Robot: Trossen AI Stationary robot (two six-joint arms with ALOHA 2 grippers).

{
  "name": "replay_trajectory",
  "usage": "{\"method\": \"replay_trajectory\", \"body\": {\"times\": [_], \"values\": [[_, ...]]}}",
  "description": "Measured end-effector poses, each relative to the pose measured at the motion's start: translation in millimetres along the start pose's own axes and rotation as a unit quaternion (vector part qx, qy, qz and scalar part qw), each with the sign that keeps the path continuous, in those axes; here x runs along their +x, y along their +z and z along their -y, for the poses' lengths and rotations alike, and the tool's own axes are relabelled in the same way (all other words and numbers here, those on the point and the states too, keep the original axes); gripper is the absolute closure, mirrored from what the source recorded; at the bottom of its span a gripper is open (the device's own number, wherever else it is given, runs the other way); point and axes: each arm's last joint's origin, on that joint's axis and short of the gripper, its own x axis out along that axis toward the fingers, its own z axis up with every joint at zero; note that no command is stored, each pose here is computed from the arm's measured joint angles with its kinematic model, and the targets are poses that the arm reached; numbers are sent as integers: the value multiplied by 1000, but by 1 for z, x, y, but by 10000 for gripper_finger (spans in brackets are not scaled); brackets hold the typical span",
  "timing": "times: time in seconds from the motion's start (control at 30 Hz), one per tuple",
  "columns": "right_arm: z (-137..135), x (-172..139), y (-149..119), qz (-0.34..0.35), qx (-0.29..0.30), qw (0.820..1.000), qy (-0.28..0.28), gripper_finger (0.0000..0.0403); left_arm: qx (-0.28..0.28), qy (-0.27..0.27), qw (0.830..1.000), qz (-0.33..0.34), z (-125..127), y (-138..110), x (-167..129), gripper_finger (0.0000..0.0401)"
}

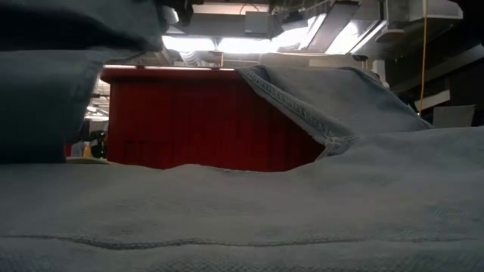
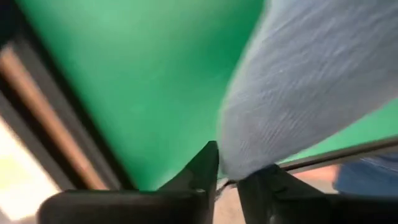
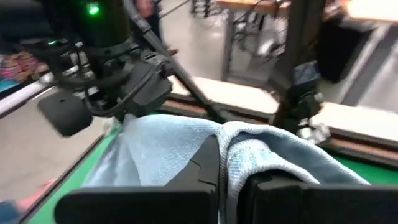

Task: Fold laundry
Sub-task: Fold the blue jeans

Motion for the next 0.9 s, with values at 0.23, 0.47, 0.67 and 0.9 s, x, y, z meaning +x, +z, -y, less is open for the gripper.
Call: {"method": "replay_trajectory", "body": {"times": [0.23,0.47,0.67,0.9], "values": [[-5,-7,15,-15,11,998,68,386,52,-60,997,15,7,-4,0,284],[-11,-18,35,-36,36,989,140,386,118,-86,989,22,1,-18,0,261],[-26,-20,28,-105,60,979,163,386,143,-102,984,16,-7,-33,0,260],[-44,-25,11,-208,95,956,186,386,163,-164,965,122,-4,-30,-1,260]]}}
